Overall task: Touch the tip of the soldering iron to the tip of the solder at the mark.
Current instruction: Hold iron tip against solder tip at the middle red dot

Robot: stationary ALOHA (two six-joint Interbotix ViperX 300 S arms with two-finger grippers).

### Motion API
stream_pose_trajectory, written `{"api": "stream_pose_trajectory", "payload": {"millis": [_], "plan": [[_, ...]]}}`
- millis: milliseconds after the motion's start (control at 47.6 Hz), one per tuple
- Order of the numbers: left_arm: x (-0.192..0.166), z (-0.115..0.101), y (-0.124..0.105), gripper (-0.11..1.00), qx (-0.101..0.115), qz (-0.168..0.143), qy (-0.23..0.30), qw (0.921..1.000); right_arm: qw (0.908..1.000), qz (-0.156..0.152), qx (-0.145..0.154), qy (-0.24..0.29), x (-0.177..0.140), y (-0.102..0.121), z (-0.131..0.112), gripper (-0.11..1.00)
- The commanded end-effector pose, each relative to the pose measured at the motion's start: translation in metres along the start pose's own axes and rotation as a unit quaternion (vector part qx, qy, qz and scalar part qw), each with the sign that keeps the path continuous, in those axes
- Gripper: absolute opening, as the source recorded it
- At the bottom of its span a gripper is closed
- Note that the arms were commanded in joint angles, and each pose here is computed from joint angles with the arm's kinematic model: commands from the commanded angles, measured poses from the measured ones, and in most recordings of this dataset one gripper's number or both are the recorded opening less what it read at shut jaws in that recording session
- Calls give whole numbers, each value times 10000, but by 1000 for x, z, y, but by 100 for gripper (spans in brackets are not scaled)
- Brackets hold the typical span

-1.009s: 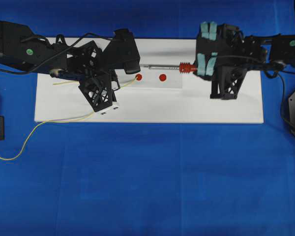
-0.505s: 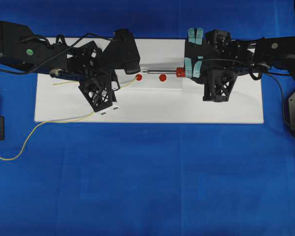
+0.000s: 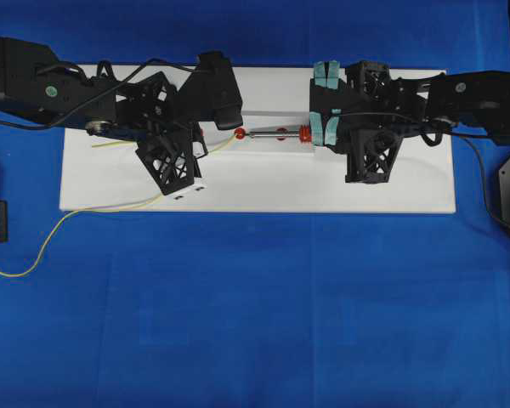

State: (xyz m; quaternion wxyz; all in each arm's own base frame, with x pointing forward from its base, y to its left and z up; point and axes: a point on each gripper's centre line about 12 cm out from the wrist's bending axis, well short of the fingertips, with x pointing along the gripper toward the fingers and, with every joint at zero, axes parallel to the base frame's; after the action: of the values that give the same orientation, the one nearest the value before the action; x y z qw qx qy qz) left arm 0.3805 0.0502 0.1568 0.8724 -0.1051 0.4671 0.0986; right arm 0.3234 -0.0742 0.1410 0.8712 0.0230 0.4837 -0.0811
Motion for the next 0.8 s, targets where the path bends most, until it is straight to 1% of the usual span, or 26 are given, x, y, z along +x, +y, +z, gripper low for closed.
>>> {"api": "stream_pose_trajectory", "payload": {"millis": [0, 778], "plan": [[-7, 11, -2, 2, 12, -28, -174, 9998, 9998, -21, -8, -198, -5, -1, 12, 6], [-7, 11, -3, 2, 42, -34, -181, 9998, 9997, -26, -23, -221, -5, -2, 14, 6]]}}
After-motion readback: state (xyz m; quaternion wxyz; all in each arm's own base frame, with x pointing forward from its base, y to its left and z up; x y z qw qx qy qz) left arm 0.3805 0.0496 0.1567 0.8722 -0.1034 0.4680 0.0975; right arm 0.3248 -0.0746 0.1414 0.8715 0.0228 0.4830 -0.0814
